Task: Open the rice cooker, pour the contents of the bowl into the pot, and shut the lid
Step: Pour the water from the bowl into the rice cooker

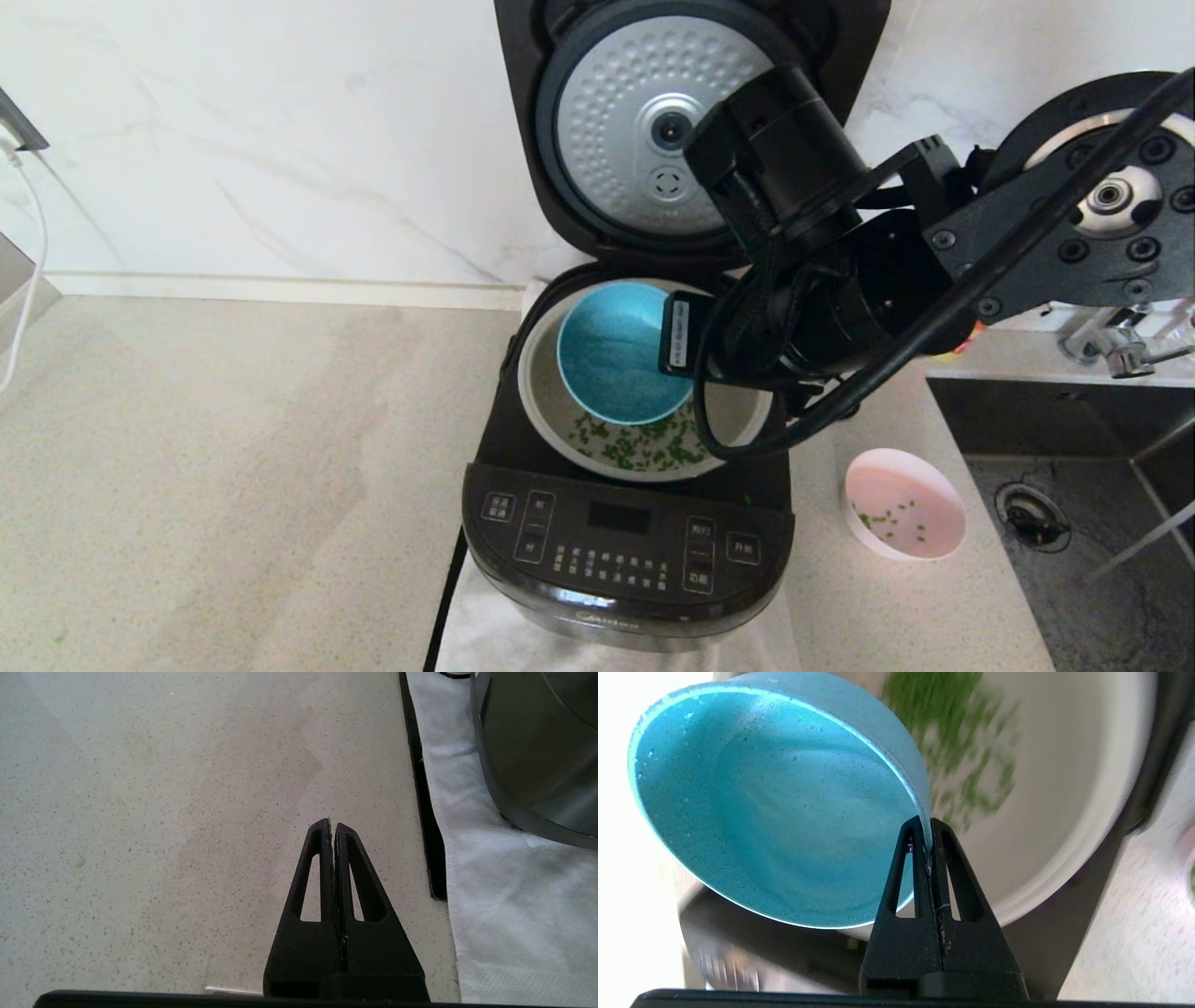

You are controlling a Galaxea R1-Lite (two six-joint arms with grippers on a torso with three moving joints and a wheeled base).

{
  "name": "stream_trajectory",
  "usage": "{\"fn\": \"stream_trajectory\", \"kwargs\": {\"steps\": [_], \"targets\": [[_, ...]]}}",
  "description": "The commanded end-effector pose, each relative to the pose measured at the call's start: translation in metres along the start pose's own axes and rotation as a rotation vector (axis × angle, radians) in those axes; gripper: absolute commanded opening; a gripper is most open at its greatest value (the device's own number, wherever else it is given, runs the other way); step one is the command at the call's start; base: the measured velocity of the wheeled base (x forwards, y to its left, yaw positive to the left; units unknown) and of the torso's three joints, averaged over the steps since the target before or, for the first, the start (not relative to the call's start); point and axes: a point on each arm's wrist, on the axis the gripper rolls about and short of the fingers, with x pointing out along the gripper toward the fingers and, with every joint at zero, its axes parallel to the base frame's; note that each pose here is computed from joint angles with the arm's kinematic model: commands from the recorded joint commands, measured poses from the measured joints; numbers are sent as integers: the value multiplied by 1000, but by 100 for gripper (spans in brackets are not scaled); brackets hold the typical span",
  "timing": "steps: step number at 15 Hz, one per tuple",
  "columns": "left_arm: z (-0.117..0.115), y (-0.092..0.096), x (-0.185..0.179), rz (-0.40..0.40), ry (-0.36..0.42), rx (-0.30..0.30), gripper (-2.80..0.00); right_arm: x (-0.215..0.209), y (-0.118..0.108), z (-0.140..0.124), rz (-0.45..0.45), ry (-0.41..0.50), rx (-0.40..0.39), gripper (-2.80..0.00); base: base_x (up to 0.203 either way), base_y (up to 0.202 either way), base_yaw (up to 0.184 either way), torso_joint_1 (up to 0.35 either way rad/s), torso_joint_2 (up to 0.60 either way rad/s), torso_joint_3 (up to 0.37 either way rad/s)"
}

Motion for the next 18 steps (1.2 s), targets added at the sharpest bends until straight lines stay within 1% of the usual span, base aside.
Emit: {"fn": "stream_trajectory", "kwargs": {"steps": [1, 2, 4, 7, 9, 12, 16, 18], "targets": [[-3, 0, 1, 1, 9, 0, -280, -11, -1, 4, -14, -63, 18, -280, 0, 0, 0, 0, 0, 0], [-3, 0, 1, 1, 9, 0, -280, -16, -2, 5, -19, -78, 18, -280, 0, 0, 0, 0, 0, 0], [-3, 0, 1, 1, 9, 0, -280, -22, -6, -1, -37, -79, 8, -280, 0, 0, 0, 0, 0, 0], [-3, 0, 1, 1, 9, 0, -280, -17, -10, -13, -44, -108, 9, -280, 0, 0, 0, 0, 0, 0], [-3, 0, 1, 1, 9, 0, -280, -10, -7, -23, -39, -171, 19, -280, 0, 0, 0, 0, 0, 0], [-3, 0, 1, 1, 9, 0, -280, -5, -3, -30, -30, -272, 38, -280, 0, 0, 0, 0, 0, 0], [-3, 0, 1, 1, 9, 0, -280, -3, 1, -33, -28, -422, 25, -280, 0, 0, 0, 0, 0, 0], [-3, 0, 1, 1, 9, 0, -280, 3, 1, -37, -28, -483, 3, -280, 0, 0, 0, 0, 0, 0]]}}
